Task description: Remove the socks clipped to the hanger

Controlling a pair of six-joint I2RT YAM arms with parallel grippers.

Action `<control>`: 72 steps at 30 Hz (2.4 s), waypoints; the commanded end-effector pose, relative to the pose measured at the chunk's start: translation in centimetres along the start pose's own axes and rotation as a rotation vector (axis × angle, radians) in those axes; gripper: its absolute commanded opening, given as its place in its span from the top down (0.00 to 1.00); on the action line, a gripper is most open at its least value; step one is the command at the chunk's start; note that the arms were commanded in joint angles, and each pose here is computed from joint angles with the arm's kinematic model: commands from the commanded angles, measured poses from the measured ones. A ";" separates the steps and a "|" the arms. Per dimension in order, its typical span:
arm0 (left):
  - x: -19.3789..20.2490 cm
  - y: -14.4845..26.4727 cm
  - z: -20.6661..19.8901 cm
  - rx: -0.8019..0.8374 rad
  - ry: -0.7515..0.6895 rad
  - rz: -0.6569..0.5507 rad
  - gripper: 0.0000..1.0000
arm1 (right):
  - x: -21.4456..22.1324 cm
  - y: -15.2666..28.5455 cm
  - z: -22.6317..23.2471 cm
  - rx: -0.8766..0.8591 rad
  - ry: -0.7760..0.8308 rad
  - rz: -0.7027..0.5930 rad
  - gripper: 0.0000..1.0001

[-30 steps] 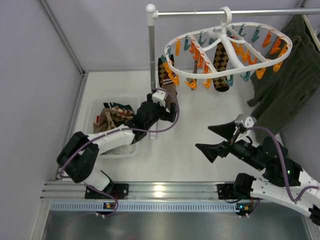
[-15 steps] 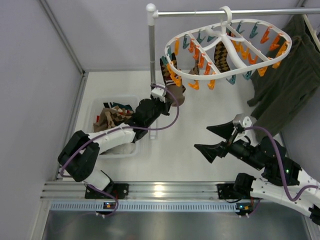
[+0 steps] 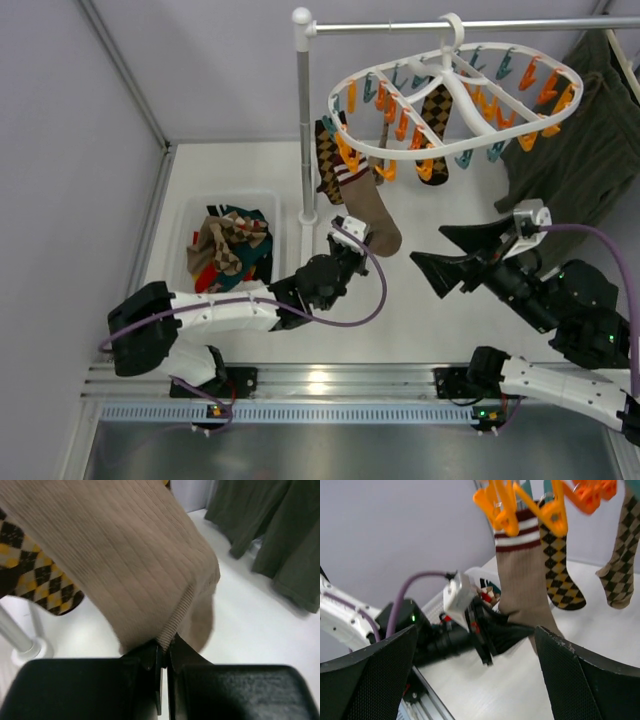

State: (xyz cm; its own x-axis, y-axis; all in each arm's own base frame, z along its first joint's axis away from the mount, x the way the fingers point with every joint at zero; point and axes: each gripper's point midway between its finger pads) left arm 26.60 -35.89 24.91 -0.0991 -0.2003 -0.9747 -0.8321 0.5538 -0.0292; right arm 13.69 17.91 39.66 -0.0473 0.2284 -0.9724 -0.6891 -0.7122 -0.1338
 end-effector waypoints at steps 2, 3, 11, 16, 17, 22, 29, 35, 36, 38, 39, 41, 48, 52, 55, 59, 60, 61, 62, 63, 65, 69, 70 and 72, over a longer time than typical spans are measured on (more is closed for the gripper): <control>-0.2 0.5 -1.0 -0.160 -0.113 -0.046 1.00 | -2.8 0.5 -1.6 0.110 -0.009 -0.008 0.06; 0.1 0.5 -1.1 -0.193 -0.147 -0.042 1.00 | -3.7 0.3 -1.6 0.118 0.005 -0.005 0.06; 1.3 -0.7 -7.8 -0.157 -0.342 -0.024 1.00 | -5.1 -0.5 -3.2 0.247 0.095 0.116 0.07; 2.3 -1.8 -12.2 -0.141 -0.468 -0.024 1.00 | -5.4 -1.4 -3.4 0.287 0.158 0.224 0.13; 2.5 -1.9 -12.8 -0.139 -0.508 -0.021 1.00 | -5.4 -1.5 -3.5 0.297 0.167 0.240 0.15; 3.3 -2.3 -15.3 -0.116 -0.570 -0.024 1.00 | -5.3 -2.6 -3.2 0.301 0.195 0.309 0.21; 3.3 -3.1 -17.1 -0.107 -0.610 -0.038 1.00 | -4.6 -3.2 -1.7 0.233 0.221 0.377 0.32; 2.4 -3.6 -17.2 -0.157 -0.561 -0.050 1.00 | -3.6 -5.3 0.3 0.138 0.251 0.410 0.35; 2.2 -3.6 -17.2 -0.162 -0.549 -0.053 1.00 | -3.6 -5.5 0.6 0.121 0.253 0.410 0.36; 2.3 -3.7 -17.2 -0.171 -0.540 -0.053 1.00 | -3.9 -6.3 1.0 0.117 0.250 0.394 0.36; 2.2 -3.7 -17.3 -0.174 -0.536 -0.054 1.00 | -3.5 -7.0 0.9 0.129 0.261 0.404 0.36; 2.3 -4.0 -17.4 -0.185 -0.542 -0.054 1.00 | -4.0 -7.6 0.3 0.179 0.272 0.385 0.38; 2.1 -3.9 -17.6 -0.189 -0.547 -0.055 1.00 | -4.9 -7.5 -4.1 0.465 0.341 0.358 0.40; 2.2 -3.9 -17.6 -0.183 -0.553 -0.054 1.00 | -5.1 -7.1 -5.0 0.525 0.370 0.360 0.40; 2.5 -4.0 -17.7 -0.183 -0.559 -0.052 1.00 | -5.3 -7.2 -4.9 0.527 0.380 0.359 0.40; 2.5 -4.0 -17.8 -0.178 -0.554 -0.054 1.00 | -5.1 -8.1 -5.1 0.538 0.433 0.361 0.39; 2.4 -4.0 -18.0 -0.172 -0.553 -0.055 1.00 | -5.1 -8.4 -5.0 0.537 0.437 0.356 0.39; 2.3 -3.9 -18.0 -0.172 -0.552 -0.057 1.00 | -5.2 -8.6 -5.0 0.540 0.444 0.354 0.39; 2.2 -3.8 -18.1 -0.168 -0.549 -0.058 1.00 | -5.1 -8.9 -5.0 0.544 0.459 0.361 0.39; 2.3 -3.8 -18.2 -0.165 -0.549 -0.059 1.00 | -5.1 -9.1 -5.1 0.554 0.465 0.361 0.39; 2.1 -3.8 -18.3 -0.161 -0.548 -0.061 1.00 | -5.2 -9.5 -5.4 0.590 0.485 0.360 0.39; 2.1 -3.7 -18.4 -0.158 -0.554 -0.061 1.00 | -5.5 -9.8 -6.1 0.658 0.500 0.341 0.39; 2.1 -3.7 -18.3 -0.158 -0.554 -0.061 1.00 | -5.7 -9.8 -6.4 0.697 0.509 0.329 0.39; 2.0 -3.7 -18.4 -0.155 -0.552 -0.063 1.00 | -5.9 -9.6 -6.9 0.752 0.529 0.322 0.39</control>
State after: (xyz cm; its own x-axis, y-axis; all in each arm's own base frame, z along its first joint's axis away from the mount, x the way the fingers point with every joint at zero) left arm 19.96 -52.63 24.89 0.2019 0.3207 -0.9254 -0.9104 0.4099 -0.0566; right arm 25.08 20.18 41.99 -0.1651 -0.4412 -0.8821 -0.9601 -0.1328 0.2461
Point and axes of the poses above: each gripper's point midway between its finger pads, its own y axis back along the fingers, its own z axis along the line the jaws close on, x = y × z, and after that the axes turned 7 degrees about y, right-handed
